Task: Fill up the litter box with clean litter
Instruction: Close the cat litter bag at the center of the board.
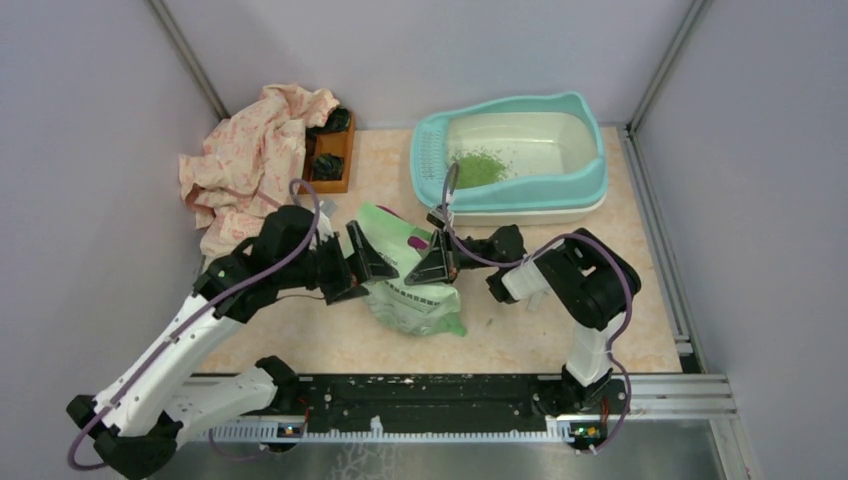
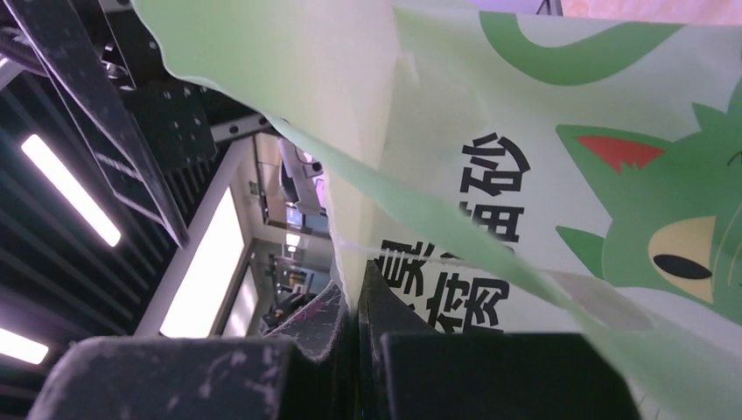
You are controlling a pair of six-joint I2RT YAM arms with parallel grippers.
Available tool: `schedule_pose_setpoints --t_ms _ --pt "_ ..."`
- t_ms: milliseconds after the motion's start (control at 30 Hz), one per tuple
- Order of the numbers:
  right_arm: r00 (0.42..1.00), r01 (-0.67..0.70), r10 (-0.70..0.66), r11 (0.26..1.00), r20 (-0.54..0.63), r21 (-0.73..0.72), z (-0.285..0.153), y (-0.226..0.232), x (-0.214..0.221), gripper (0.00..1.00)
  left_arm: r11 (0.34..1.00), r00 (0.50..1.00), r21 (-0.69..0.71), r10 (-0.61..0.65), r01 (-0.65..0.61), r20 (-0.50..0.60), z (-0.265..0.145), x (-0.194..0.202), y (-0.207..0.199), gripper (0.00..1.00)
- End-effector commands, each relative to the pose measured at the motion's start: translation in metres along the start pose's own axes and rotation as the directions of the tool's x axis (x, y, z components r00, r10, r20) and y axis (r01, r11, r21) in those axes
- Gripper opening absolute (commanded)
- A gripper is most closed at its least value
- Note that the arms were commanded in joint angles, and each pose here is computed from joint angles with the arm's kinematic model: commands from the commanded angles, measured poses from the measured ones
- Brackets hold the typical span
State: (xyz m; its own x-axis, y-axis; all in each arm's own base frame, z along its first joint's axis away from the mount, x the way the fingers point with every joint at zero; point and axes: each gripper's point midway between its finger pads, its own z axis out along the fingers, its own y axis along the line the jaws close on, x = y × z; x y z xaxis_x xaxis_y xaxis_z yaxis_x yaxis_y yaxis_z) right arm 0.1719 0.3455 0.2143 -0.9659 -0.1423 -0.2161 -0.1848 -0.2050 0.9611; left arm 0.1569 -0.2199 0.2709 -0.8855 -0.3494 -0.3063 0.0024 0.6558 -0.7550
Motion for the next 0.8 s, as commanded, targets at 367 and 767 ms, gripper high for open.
schedule_pose_setpoints --t_ms 367,767 --pt "0.981 0.19 -0.192 0.978 -0.014 -0.083 -0.002 0.022 0.042 0.0 0.947 0.98 -0.266 -0.145 0.177 0.135 0.032 0.013 0.036 0.99" --pt "0.97 0.24 -0.243 0.966 -0.016 -0.092 -0.004 0.026 0.053 0.0 0.856 0.969 -0.456 -0.236 0.245 0.078 0.065 0.035 0.065 0.99"
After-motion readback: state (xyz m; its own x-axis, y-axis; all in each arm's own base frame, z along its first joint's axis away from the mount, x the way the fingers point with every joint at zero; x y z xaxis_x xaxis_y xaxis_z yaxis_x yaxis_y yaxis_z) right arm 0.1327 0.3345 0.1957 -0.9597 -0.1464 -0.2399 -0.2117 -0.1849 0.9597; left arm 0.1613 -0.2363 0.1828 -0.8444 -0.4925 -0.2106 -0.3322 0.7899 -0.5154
